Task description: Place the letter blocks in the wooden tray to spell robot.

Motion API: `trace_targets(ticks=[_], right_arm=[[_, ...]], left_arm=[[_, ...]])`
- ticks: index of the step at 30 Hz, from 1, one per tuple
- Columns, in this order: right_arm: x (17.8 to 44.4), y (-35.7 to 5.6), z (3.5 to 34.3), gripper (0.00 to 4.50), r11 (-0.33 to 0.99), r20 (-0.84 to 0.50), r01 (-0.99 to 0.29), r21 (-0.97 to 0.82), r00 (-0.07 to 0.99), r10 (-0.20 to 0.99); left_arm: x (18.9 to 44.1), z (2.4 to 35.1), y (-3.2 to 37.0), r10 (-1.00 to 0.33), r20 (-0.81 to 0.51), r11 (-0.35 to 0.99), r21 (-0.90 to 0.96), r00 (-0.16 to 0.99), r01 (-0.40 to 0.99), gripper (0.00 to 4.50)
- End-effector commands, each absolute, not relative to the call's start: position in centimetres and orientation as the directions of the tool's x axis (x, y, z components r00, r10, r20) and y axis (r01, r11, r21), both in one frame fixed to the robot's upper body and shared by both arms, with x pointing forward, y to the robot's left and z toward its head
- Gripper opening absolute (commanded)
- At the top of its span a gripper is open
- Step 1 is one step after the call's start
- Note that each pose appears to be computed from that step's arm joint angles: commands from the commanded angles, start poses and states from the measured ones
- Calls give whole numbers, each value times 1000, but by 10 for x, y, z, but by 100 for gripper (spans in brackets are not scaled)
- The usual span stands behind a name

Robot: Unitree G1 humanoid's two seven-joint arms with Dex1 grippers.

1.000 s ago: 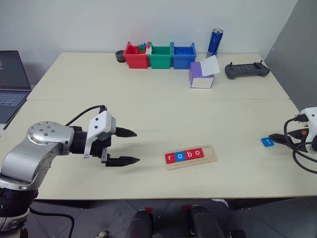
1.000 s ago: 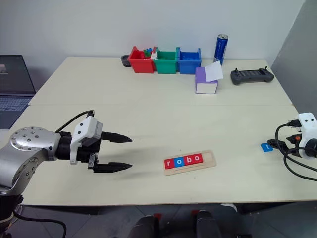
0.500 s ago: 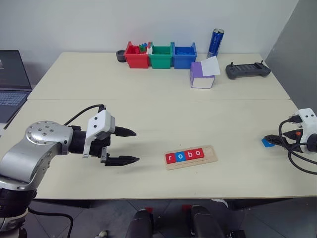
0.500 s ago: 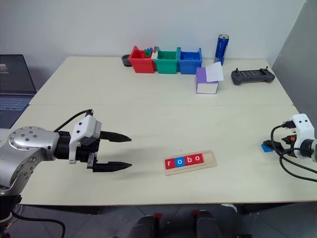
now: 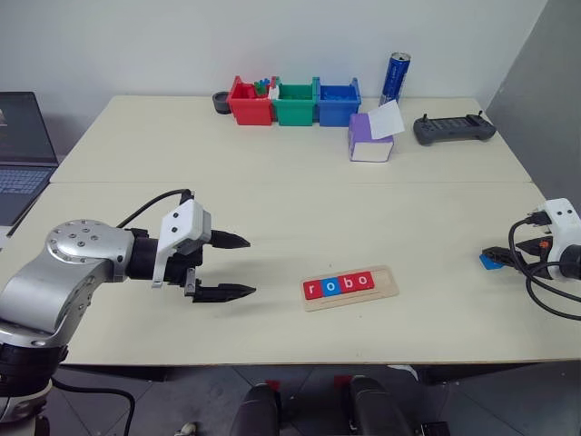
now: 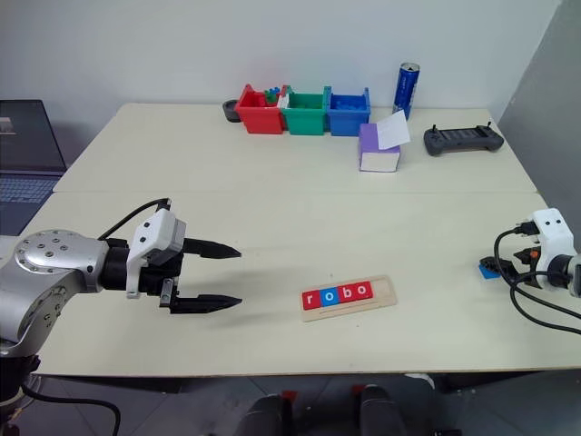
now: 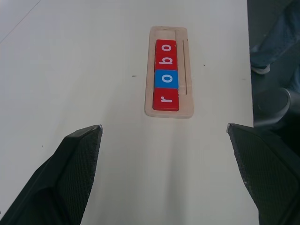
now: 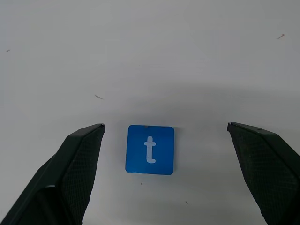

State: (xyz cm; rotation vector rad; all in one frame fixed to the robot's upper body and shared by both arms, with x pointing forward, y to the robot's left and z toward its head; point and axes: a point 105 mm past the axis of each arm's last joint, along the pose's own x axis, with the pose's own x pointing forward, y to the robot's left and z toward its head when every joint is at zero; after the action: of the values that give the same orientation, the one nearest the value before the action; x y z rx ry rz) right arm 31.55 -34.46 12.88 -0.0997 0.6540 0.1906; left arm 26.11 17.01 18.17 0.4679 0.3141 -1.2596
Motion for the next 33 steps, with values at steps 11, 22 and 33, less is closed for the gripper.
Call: trace_targets(ticks=[11, 22, 33], right_arm=[[312, -342, 116, 446, 980, -631, -199, -25, 763, 138], [313, -332, 96, 320, 980, -664, -196, -34, 737, 125], [329, -281, 142, 146, 929, -591, -363, -69, 766, 255]], left_arm=[[258, 189, 168, -838, -465, 217, 193, 284, 957, 450], [259, 190, 168, -839, -466, 215, 193, 282, 957, 450], [260, 189, 169, -837, -467, 220, 194, 287, 956, 450]])
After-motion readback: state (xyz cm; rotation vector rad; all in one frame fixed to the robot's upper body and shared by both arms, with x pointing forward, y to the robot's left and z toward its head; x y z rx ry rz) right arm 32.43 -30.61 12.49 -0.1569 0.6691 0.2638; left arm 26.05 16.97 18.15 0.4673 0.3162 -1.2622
